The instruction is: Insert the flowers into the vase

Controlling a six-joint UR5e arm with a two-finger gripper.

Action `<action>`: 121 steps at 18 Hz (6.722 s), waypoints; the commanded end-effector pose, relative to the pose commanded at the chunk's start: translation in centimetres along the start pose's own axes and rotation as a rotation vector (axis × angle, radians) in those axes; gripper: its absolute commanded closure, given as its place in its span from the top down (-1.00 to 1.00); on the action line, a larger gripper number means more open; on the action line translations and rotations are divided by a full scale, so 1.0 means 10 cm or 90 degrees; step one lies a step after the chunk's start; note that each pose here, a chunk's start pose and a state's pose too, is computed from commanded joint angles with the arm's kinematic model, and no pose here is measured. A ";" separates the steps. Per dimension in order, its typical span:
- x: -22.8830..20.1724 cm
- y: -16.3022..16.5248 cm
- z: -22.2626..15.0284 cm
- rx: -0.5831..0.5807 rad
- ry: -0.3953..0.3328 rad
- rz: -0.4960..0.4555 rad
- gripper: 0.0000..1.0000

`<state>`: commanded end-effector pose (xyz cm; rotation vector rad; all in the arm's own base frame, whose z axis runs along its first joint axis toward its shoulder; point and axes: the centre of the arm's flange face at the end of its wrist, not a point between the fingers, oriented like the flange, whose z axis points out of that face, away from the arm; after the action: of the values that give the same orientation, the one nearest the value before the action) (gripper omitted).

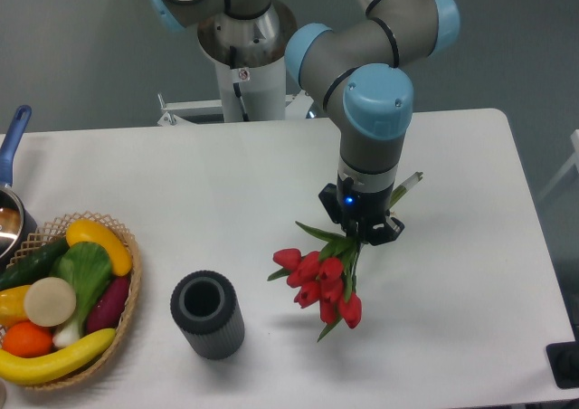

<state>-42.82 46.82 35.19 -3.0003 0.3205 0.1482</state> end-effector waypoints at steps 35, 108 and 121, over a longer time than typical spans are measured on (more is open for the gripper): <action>0.07 -0.87 -1.28 0.728 0.180 -0.017 -1.00; -0.11 0.31 0.02 0.692 0.125 -0.059 1.00; -0.59 0.81 0.10 0.277 -0.088 -0.088 1.00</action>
<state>-50.40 40.25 34.01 -2.5552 0.1115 0.2376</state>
